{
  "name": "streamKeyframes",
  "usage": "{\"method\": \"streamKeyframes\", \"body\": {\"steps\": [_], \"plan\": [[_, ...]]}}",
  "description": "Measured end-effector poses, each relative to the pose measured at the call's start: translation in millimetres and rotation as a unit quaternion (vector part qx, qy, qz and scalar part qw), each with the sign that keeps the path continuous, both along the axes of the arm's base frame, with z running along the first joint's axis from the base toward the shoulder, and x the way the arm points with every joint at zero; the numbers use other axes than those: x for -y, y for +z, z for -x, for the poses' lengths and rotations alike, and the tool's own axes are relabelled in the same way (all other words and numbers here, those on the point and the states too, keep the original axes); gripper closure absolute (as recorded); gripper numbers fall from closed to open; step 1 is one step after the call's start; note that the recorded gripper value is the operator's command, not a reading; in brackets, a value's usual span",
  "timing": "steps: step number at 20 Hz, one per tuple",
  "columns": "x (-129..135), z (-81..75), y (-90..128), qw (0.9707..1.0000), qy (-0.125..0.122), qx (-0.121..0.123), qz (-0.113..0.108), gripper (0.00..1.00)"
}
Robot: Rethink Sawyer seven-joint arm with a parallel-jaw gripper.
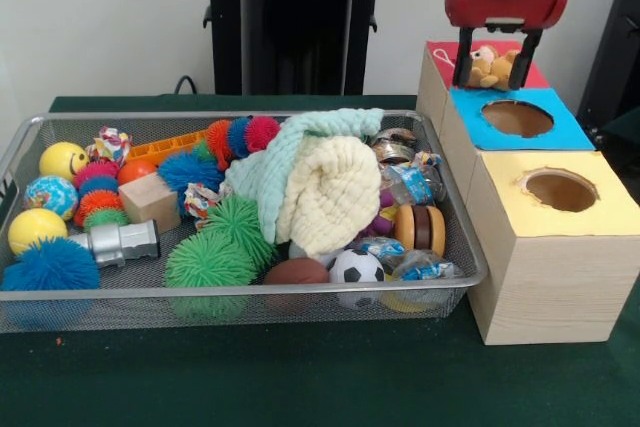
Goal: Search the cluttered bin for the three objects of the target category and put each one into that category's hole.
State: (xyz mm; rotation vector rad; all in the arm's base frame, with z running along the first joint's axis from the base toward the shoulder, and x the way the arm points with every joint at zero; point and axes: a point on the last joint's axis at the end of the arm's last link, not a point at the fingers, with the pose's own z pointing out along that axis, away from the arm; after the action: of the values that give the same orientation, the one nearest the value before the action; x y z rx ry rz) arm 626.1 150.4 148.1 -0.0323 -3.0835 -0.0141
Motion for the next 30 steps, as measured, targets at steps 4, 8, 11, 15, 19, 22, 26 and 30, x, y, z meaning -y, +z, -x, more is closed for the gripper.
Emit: {"method": "streamKeyframes", "body": {"steps": [4,8,11,15,19,22,26,30], "plan": [[2.4,11.8,-21.2,1.0000,-0.002,0.007,0.005,0.00],[2.6,27.7,-34.1,0.9999,-0.003,-0.009,0.005,0.00],[1.7,36.4,-38.3,0.9998,-0.004,-0.019,0.003,0.00],[-2.1,43.7,-40.3,0.9994,-0.003,-0.035,-0.001,0.00],[-8.7,47.0,-39.6,0.9986,-0.002,-0.052,-0.010,0.00],[-17.5,47.0,-39.2,0.9981,-0.002,-0.059,-0.020,0.00],[-24.7,47.6,-39.2,0.9976,0.000,-0.064,-0.027,0.00],[-26.0,52.4,-41.4,0.9963,0.002,-0.081,-0.029,0.00]]}}
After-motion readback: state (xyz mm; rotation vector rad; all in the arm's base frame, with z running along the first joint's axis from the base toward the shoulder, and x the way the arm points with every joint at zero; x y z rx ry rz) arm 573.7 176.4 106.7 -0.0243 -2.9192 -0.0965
